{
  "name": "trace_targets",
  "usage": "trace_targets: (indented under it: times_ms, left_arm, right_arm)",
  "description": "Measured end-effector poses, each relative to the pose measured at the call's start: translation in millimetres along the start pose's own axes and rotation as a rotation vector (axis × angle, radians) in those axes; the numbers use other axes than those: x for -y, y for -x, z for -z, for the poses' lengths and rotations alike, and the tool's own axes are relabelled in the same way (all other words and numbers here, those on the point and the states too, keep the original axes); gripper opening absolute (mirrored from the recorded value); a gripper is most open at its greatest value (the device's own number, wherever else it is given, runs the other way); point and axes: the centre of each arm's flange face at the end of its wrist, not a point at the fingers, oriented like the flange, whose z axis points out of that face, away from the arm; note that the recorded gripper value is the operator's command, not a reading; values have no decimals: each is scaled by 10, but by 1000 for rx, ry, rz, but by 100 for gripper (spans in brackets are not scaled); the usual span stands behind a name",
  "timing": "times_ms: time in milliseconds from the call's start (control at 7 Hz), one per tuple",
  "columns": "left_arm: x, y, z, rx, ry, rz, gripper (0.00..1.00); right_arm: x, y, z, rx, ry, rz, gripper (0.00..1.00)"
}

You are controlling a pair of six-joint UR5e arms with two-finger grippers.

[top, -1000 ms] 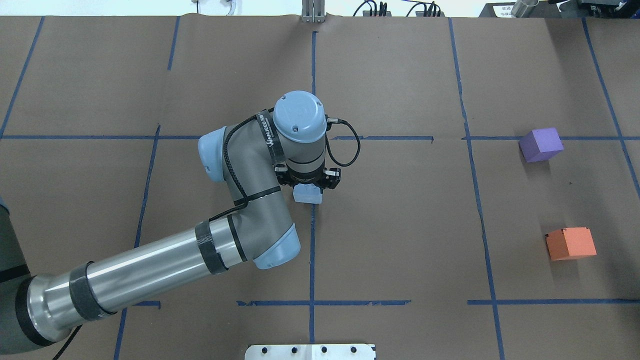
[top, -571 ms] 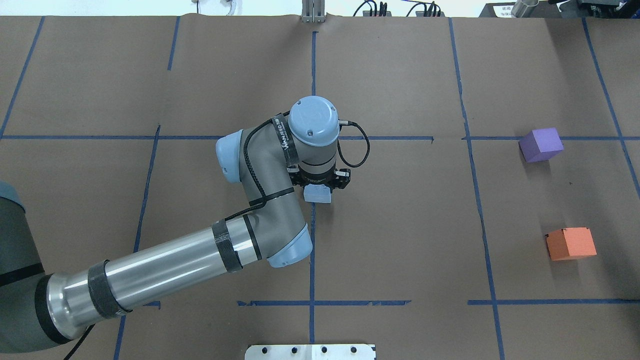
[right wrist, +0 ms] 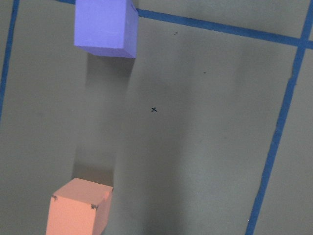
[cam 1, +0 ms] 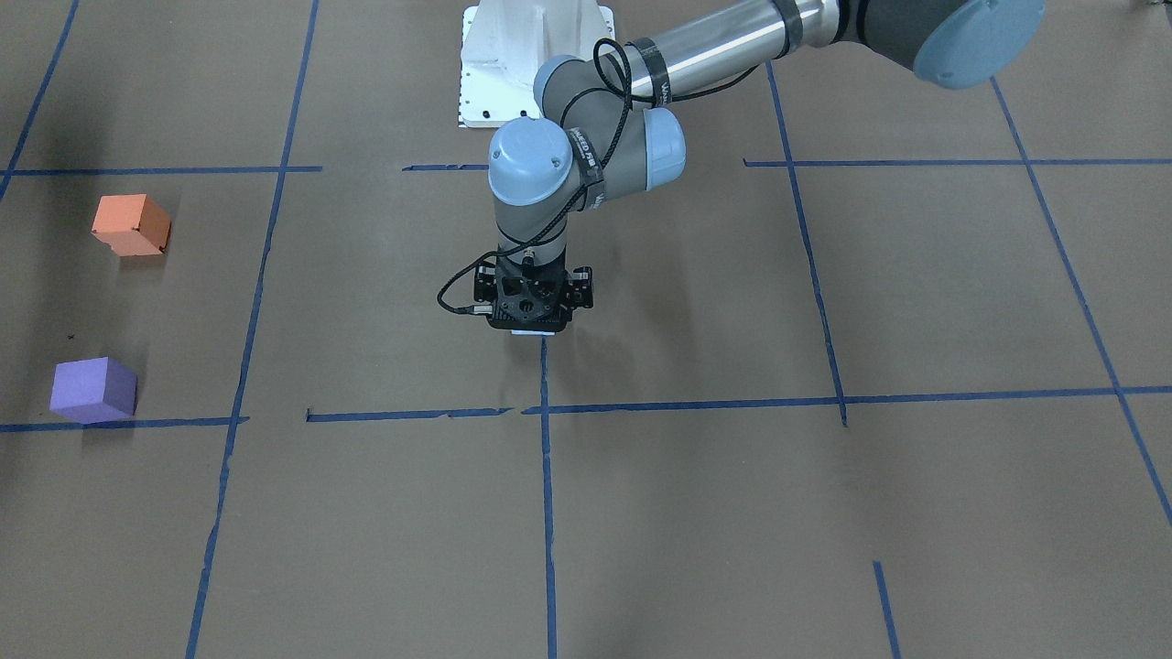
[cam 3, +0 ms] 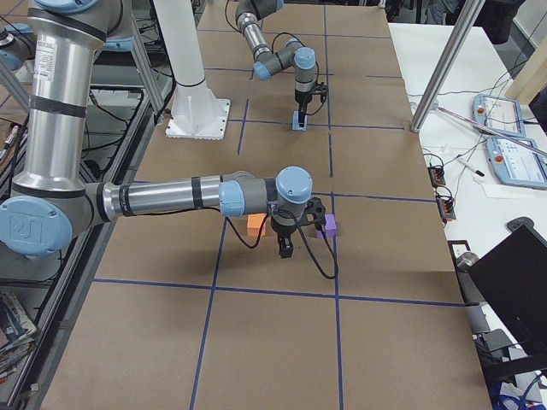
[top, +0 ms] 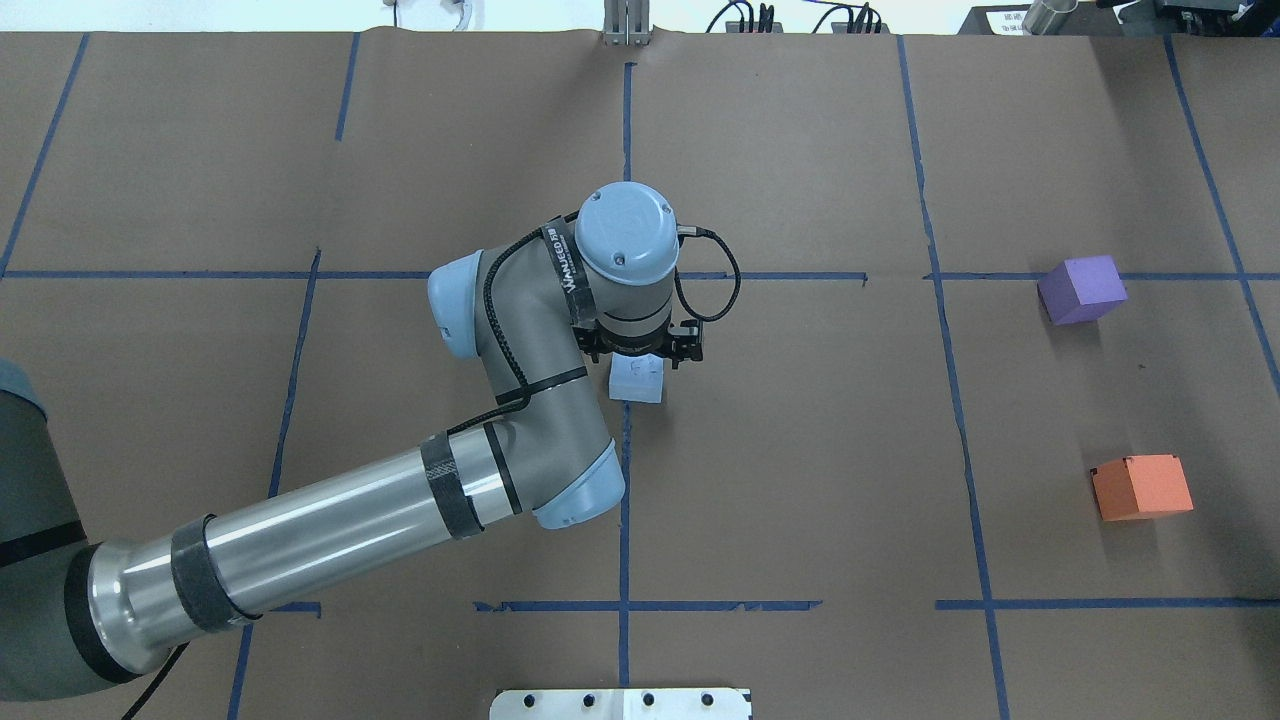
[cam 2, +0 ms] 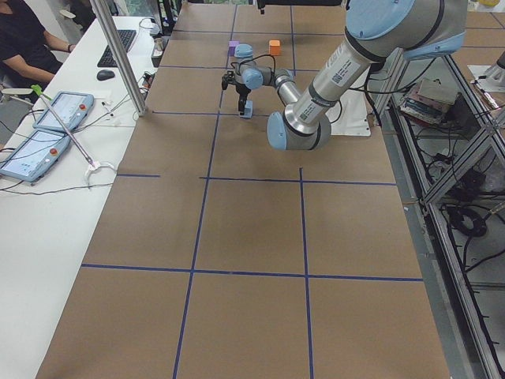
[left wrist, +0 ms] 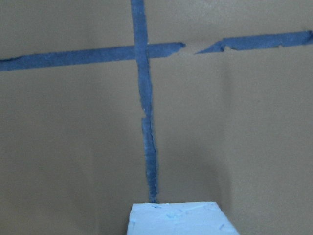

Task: Place blue block between orange and purple blocks
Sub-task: 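Carry the light blue cube with the left gripper to the table center, then release the cube at center and withdraw the left gripper while the right arm approaches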

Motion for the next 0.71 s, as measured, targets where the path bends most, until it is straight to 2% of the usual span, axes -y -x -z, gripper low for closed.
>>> trace_targets:
  times_ms: [286, 571, 714]
  left_arm:
    - [-88, 428, 512, -58, -52, -1, 100]
    - [-266, 1218, 867, -89, -51, 10, 100]
    - [-376, 1640, 1022, -101, -44, -22, 100]
  right_arm:
    - [359, 609, -123, 37, -57, -16, 100]
    - [976, 1871, -331, 83, -109, -115, 100]
    - [1204, 2692, -513, 101, -124, -147, 99]
